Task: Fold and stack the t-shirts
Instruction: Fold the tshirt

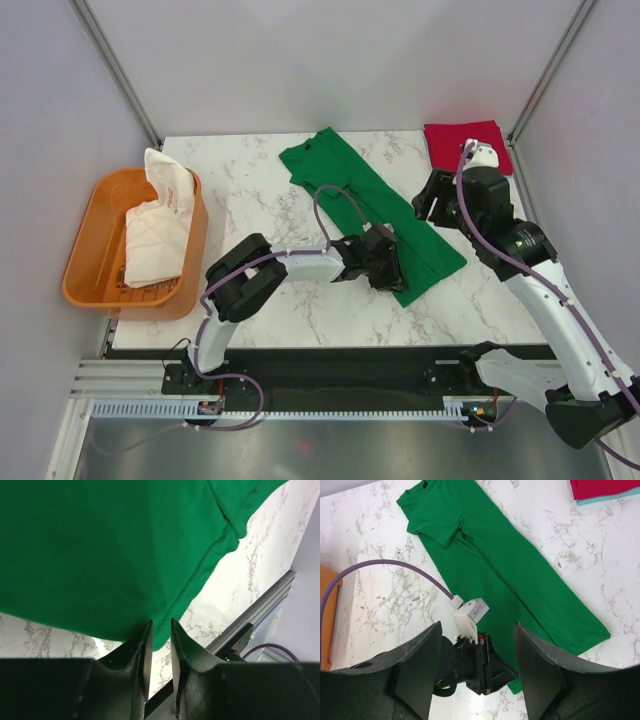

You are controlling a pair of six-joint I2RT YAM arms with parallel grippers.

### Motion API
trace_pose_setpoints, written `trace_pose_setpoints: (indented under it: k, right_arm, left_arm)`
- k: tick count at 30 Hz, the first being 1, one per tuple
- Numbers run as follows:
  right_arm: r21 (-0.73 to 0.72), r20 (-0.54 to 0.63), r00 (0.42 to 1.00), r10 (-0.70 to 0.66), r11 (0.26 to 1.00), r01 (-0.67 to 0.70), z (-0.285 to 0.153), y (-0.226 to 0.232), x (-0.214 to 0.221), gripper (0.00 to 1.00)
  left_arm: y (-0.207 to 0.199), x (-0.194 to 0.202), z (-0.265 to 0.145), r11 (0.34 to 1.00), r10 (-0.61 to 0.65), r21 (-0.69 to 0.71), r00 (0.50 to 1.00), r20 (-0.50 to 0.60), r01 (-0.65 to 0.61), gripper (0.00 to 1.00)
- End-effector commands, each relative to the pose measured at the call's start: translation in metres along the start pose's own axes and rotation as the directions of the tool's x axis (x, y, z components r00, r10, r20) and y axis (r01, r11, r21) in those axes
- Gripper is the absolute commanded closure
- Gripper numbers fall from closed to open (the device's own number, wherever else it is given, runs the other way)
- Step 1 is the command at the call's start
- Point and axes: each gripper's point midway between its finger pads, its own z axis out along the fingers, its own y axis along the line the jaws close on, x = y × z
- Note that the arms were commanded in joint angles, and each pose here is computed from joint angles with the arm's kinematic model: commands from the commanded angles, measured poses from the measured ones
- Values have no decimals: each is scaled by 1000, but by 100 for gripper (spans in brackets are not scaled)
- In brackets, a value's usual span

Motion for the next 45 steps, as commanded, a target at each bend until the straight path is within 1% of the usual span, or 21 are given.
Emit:
trace_pose_setpoints:
  k: [1, 6, 7, 9, 10, 12, 14, 15, 16, 19, 20, 21, 24, 28, 31, 32, 33, 37, 42, 44, 45]
  right_arm:
    - [-1, -11, 1000, -4, 1000, 4, 0, -2, 6, 33]
    - [1, -25, 1000, -1, 1000, 1, 3, -4, 12, 33]
    - [6, -25, 1000, -3, 1000, 3, 3, -5, 13, 33]
    - [7, -30, 1000, -2, 1000, 2, 3, -6, 15, 33]
    - [8, -36, 999, -5, 1000, 5, 4, -6, 17, 33]
    - [12, -51, 999, -3, 1000, 3, 8, -6, 20, 33]
    - [16, -81, 997, -4, 1000, 5, 14, -7, 28, 33]
    - [14, -89, 996, -3, 1000, 4, 15, -6, 30, 33]
    - [10, -101, 995, -4, 1000, 5, 18, -5, 33, 33]
    - [1, -178, 984, -18, 1000, 19, 32, -6, 55, 33]
    - [15, -227, 974, -26, 999, 30, 40, -11, 71, 34]
    - [-1, -255, 966, -29, 1000, 30, 42, -9, 80, 34]
    - [-37, -364, 931, -24, 999, 11, 54, -9, 119, 35]
    - [-21, -477, 878, -26, 1000, 18, 61, -24, 169, 38]
    - [17, -551, 834, -23, 999, 39, 66, -41, 205, 41]
    - [30, -573, 819, -15, 999, 39, 65, -47, 217, 41]
    - [33, -578, 816, -3, 999, 27, 65, -47, 221, 41]
    - [-4, -600, 800, 31, 999, -42, 53, -40, 234, 39]
    - [16, -647, 760, 66, 997, -74, 33, -47, 254, 39]
    - [42, -663, 744, 80, 997, -70, 25, -54, 264, 40]
    - [51, -664, 743, 84, 996, -67, 23, -57, 266, 41]
  left_arm:
    - [-12, -8, -6, 1000, -7, 28, 999, 54, 5, 73]
    - [18, 1, -9, 998, -39, -45, 997, 65, 42, 76]
    - [34, 10, -11, 995, -54, -80, 997, 48, 58, 77]
    - [41, 18, -21, 992, -86, -88, 996, 40, 89, 78]
    - [59, 30, -24, 987, -103, -125, 994, 22, 105, 78]
    - [62, 34, -38, 984, -123, -126, 992, 30, 126, 79]
    - [82, 43, -49, 976, -133, -170, 990, 35, 137, 80]
    - [78, 42, -61, 978, -132, -157, 990, 50, 138, 79]
    - [91, 50, -67, 972, -140, -183, 989, 44, 146, 80]
    - [108, 62, -90, 963, -151, -221, 988, 46, 157, 80]
    - [112, 64, -96, 960, -151, -231, 987, 53, 159, 80]
    - [131, 75, -104, 944, -159, -287, 986, 39, 164, 80]
    - [148, 83, -126, 934, -167, -310, 984, 63, 178, 80]
    - [147, 73, -147, 945, -183, -256, 977, 110, 206, 80]
    - [121, 46, -160, 960, -197, -164, 965, 174, 226, 80]
    - [119, 66, -168, 972, -176, -158, 984, 4, 174, 59]
    - [109, 54, -171, 975, -170, -141, 985, 13, 170, 59]
    - [124, 11, -179, 972, -141, -179, 987, 76, 153, 56]
    - [151, -55, -180, 958, -146, -223, 975, 167, 182, 55]
    - [155, -78, -179, 960, -83, -247, 979, 188, 129, 55]
    - [145, -100, -181, 967, -25, -243, 975, 222, 80, 56]
